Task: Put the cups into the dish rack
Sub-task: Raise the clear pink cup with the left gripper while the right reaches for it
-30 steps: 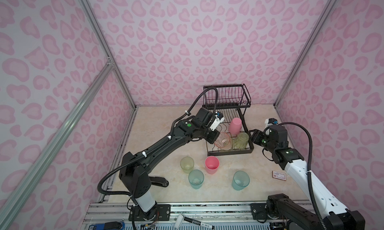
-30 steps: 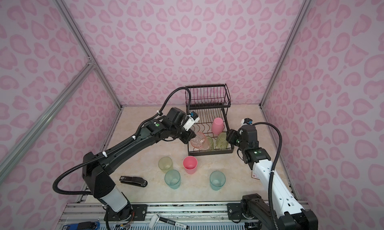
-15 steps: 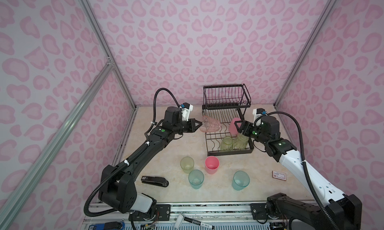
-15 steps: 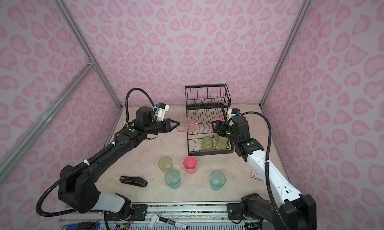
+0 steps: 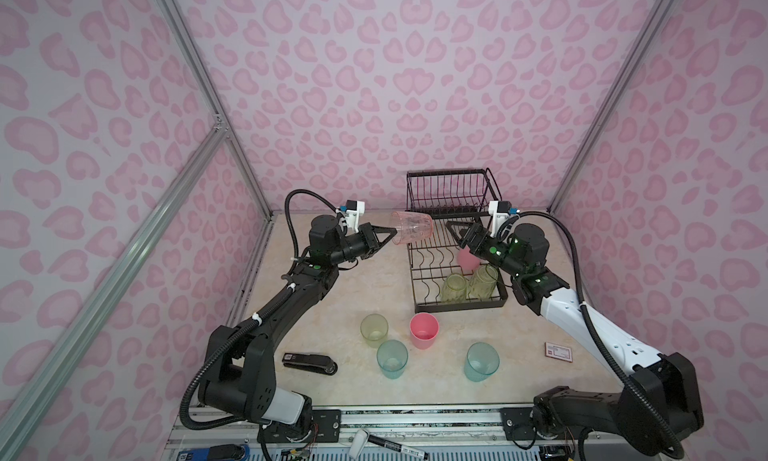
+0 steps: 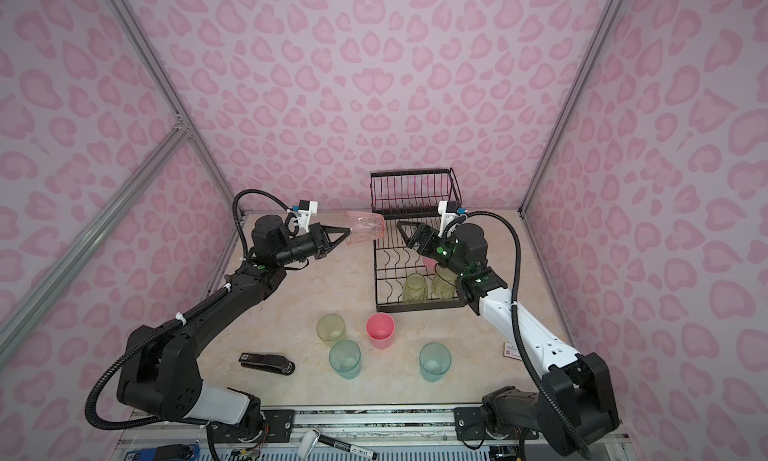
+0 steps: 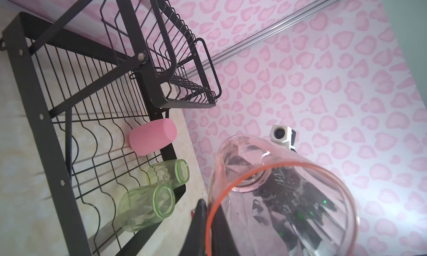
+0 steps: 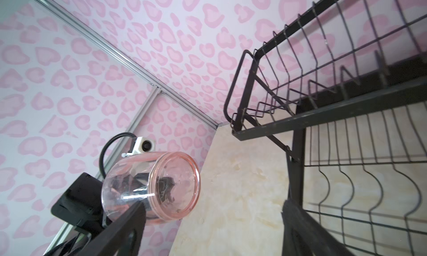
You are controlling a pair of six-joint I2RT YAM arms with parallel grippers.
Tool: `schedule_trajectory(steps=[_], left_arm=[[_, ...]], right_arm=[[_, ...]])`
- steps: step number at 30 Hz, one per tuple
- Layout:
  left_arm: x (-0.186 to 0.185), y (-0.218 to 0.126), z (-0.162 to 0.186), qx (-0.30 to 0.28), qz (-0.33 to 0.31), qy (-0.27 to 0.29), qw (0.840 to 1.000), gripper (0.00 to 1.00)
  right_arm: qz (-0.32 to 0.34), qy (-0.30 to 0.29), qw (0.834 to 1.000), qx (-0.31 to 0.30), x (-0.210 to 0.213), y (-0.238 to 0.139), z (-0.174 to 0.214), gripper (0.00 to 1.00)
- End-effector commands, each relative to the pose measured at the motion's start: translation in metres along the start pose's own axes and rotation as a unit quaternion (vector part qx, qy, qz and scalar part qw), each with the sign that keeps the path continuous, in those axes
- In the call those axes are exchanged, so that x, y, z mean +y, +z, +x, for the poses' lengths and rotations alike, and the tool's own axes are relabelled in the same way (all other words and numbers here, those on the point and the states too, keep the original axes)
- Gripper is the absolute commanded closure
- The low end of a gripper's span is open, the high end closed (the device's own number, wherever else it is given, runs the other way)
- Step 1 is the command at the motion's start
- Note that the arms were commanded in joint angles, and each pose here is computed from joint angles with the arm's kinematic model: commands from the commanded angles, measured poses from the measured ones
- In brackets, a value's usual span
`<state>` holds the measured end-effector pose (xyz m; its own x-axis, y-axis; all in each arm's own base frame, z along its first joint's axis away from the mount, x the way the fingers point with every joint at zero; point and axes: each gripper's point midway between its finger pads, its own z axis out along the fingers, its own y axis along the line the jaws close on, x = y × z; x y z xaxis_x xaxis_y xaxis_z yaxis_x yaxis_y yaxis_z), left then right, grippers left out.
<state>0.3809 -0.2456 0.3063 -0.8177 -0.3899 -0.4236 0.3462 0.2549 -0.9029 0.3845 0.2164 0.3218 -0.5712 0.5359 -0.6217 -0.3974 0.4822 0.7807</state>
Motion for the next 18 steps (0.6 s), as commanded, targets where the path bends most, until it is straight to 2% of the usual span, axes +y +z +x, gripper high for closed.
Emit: schedule_trajectory(steps=[1,8,18], left_arm=[[-0.017,-0.003,-0.002,0.008,0.045,-0.003,0.999,0.96],[-0.014,-0.004,-0.004,0.026,0.068,-0.019,0.997,0.97],[-0.009,-0.005,-0.014,0.030,0.101,-0.034,0.994,0.97]], right_arm=[[-0.075,0.002,0.997,-0.021,0.030,0.007,-0.013,0.08],[-0.139,0.012,0.990,-0.014,0.055,0.025,-0.013,0.08],[-0.153,0.006,0.988,0.022,0.066,0.054,0.005,0.06]])
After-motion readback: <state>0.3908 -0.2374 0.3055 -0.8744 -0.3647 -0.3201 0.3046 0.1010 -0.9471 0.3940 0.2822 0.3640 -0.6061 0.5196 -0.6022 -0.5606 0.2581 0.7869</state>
